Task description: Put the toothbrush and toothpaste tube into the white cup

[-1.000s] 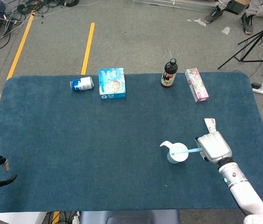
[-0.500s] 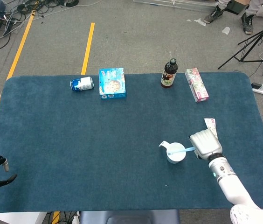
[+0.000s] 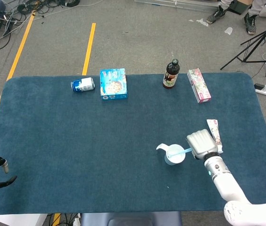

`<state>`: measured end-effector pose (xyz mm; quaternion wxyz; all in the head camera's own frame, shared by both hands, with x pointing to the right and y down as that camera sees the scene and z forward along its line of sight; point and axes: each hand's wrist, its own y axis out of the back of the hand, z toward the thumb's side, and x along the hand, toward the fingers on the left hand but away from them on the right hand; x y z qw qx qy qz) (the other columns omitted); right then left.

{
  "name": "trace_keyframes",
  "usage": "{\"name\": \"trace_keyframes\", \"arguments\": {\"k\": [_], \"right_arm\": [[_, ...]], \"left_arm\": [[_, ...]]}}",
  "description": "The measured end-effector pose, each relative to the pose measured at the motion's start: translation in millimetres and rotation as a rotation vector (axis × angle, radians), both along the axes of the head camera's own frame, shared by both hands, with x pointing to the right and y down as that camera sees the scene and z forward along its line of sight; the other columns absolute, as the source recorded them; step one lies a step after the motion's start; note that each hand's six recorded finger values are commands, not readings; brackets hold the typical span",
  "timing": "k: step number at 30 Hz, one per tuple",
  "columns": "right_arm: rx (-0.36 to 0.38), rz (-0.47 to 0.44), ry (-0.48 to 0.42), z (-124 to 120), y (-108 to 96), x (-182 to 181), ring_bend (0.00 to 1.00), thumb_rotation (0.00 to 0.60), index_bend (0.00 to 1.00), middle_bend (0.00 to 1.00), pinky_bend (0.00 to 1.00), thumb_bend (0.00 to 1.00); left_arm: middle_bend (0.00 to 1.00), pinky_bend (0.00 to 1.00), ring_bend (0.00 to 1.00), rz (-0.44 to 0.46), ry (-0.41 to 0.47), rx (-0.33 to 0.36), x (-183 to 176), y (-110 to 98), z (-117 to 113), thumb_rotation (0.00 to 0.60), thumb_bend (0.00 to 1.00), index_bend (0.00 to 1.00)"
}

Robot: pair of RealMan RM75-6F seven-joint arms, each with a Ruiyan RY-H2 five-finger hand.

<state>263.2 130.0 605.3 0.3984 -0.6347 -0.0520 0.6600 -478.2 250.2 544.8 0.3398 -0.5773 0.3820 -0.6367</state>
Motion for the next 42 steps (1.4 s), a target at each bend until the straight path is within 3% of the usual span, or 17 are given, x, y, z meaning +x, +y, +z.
{"name": "trace_keyframes", "arguments": {"k": [9, 14, 29, 37, 42], "right_arm": [[-0.021, -0.004, -0.012, -0.7, 0.9, -6.8, 1.00, 0.600, 0.32, 1.00, 1.00, 0.27], [-0.017, -0.002, -0.028, -2.1, 0.2, -8.4, 1.00, 0.600, 0.24, 1.00, 1.00, 0.27], [0.046, 0.008, -0.174, -15.6, -7.7, -21.3, 1.00, 0.600, 0.23, 1.00, 1.00, 0.26], [0.168, 0.023, -0.265, -34.8, -21.2, -10.7, 1.00, 0.600, 0.22, 1.00, 1.00, 0.25], [0.241, 0.077, -0.290, -53.4, -22.2, 22.2, 1.00, 0.600, 0.22, 1.00, 1.00, 0.25]], "left_arm": [[0.54, 0.41, 0.44, -0.003, -0.001, 0.000, -0.7, -0.1, -0.1, 0.600, 0.00, 0.66], [0.54, 0.41, 0.44, -0.002, -0.001, -0.002, -0.4, 0.2, 0.2, 0.600, 0.00, 0.66], [0.54, 0.41, 0.44, -0.003, -0.001, -0.004, -0.8, 0.5, 0.6, 0.600, 0.00, 0.66], [0.54, 0.41, 0.44, -0.006, 0.000, -0.002, -1.7, 0.2, -0.1, 0.600, 0.00, 0.66], [0.54, 0.41, 0.44, -0.003, -0.003, -0.004, -0.8, 0.7, 0.6, 0.600, 0.00, 0.66]]}}
